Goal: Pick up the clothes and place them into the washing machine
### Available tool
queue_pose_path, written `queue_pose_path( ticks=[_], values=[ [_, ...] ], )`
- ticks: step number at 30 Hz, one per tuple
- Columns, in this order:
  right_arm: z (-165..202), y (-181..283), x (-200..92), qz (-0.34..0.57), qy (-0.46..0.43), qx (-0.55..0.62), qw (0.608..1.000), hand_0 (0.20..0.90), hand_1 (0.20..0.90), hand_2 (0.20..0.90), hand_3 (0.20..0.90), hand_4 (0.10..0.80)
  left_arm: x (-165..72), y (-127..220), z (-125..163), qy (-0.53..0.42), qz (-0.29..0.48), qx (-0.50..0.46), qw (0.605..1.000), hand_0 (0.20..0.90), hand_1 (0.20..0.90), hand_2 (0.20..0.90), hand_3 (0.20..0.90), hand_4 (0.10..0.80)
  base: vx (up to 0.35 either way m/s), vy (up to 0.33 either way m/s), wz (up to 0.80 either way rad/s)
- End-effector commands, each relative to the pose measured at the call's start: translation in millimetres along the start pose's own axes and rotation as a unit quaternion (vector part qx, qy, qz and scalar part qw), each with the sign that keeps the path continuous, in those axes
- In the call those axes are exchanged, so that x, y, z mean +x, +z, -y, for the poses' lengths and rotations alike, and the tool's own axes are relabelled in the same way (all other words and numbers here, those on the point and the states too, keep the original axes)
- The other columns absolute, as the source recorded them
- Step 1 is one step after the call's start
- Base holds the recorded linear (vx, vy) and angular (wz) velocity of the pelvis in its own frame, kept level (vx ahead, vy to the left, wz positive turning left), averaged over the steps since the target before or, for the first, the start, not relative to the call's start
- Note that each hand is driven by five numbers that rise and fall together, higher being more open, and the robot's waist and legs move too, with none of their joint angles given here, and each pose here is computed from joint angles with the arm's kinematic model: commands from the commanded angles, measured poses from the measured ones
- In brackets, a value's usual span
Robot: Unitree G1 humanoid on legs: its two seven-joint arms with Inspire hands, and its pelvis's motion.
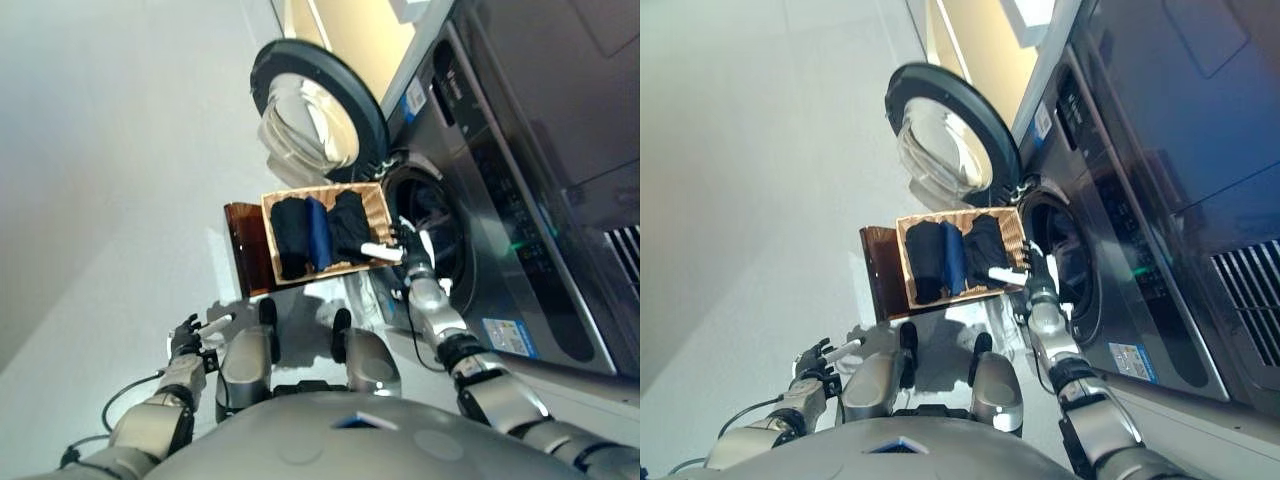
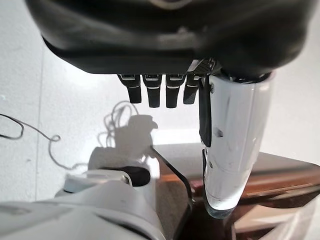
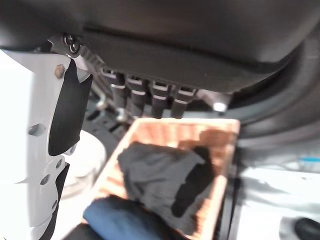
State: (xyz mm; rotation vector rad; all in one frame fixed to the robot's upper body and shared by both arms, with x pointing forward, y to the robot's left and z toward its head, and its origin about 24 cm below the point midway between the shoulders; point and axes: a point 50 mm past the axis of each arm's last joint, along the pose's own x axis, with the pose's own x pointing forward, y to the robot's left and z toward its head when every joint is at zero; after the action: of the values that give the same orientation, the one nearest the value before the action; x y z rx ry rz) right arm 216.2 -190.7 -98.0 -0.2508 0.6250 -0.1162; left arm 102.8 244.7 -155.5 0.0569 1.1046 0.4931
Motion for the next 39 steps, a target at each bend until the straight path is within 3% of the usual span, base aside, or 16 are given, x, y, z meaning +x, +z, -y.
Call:
queue_pose_path(
  ticks=[1, 12, 27, 32, 39],
  values=[
    [6, 35, 4, 0.083, -0.01, 0.03, 0.996, 0.9, 0.9, 0.9, 0.9, 0.8, -3, -28, -17, 0.025, -0.041, 0.025, 0.999, 0.9, 0.9, 0.9, 0.9, 0.8, 0.072, 0.024, 0.0],
    [26, 8, -10, 0.058, -0.041, 0.071, 0.995, 0.9, 0.9, 0.9, 0.9, 0.8, -16, -74, -46, 0.057, -0.119, 0.029, 0.991, 0.9, 0.9, 0.9, 0.9, 0.8, 0.038, 0.109, 0.05],
    [24, 7, -9, 0.05, -0.044, 0.085, 0.994, 0.9, 0.9, 0.9, 0.9, 0.8, -11, -60, -53, 0.073, -0.095, 0.024, 0.993, 0.9, 0.9, 0.9, 0.9, 0.8, 0.015, 0.024, 0.12],
    [21, 12, -8, 0.059, -0.038, 0.08, 0.994, 0.9, 0.9, 0.9, 0.9, 0.8, -14, -70, -60, 0.082, -0.118, 0.017, 0.989, 0.9, 0.9, 0.9, 0.9, 0.8, 0.062, -0.107, 0.03],
    [15, 18, -5, 0.064, -0.028, 0.032, 0.997, 0.9, 0.9, 0.9, 0.9, 0.8, -10, -57, -47, 0.066, -0.102, 0.023, 0.992, 0.9, 0.9, 0.9, 0.9, 0.8, 0.052, -0.114, -0.01]
  ],
)
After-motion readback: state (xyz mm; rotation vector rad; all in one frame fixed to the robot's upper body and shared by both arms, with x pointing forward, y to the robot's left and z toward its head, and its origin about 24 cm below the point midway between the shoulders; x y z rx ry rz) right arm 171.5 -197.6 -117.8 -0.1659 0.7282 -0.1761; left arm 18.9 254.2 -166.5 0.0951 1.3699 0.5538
